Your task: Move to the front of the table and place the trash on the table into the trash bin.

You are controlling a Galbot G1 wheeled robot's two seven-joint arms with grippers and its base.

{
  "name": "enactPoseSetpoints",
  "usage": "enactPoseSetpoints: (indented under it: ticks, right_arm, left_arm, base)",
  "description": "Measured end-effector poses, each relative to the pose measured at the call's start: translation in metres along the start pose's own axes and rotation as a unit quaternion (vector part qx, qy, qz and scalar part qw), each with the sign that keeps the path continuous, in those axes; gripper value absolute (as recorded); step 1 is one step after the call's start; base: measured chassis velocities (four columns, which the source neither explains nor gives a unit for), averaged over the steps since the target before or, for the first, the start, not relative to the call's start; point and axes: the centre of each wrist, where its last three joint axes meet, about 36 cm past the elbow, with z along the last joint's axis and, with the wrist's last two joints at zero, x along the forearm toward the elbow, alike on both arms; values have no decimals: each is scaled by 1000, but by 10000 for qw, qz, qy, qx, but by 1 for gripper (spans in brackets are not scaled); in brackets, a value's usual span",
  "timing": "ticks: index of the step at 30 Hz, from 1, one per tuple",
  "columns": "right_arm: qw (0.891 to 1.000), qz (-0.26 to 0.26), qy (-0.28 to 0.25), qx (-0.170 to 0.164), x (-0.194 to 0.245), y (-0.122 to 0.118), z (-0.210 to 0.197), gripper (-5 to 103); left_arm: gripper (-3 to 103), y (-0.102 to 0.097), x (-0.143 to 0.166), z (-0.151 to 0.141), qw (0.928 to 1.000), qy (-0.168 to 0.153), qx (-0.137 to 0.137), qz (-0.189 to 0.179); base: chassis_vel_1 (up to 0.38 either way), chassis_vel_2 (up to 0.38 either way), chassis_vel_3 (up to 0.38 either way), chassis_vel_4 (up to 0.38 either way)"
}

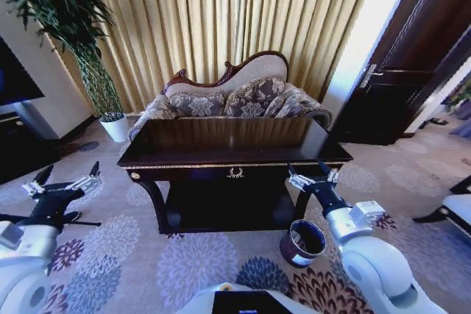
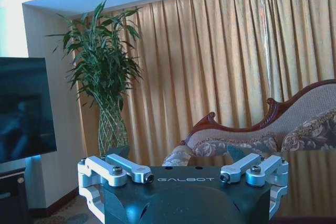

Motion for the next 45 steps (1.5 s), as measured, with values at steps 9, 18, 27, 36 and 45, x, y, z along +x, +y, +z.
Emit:
enactPoseSetpoints:
  ticks: [9,18,27,36,45]
  right_arm:
    - [9997,129,-22,191,-6,-20,-4,100]
    - [9994,246,-29,258,-4,-31,-8,100]
    - [9994,223,-52,265,1,-33,-15,100]
    - [9995,210,-41,216,6,-29,-15,100]
    - [9995,217,-91,194,8,-28,-14,100]
  left_arm:
    - [100,3,-2,-5,9999,-63,-85,35]
    - [100,4,-2,-6,9999,-79,-91,47]
    - [100,4,-3,-6,9999,-94,-89,59]
    - [100,4,-2,-5,9999,-81,-87,49]
    - [100,7,-5,-11,9997,-186,-130,127]
  base:
    - [84,-78,-75,76]
    - [73,-71,-66,63]
    - [115,-115,-113,122]
    - [130,-132,-142,129]
    - [156,-155,-144,161]
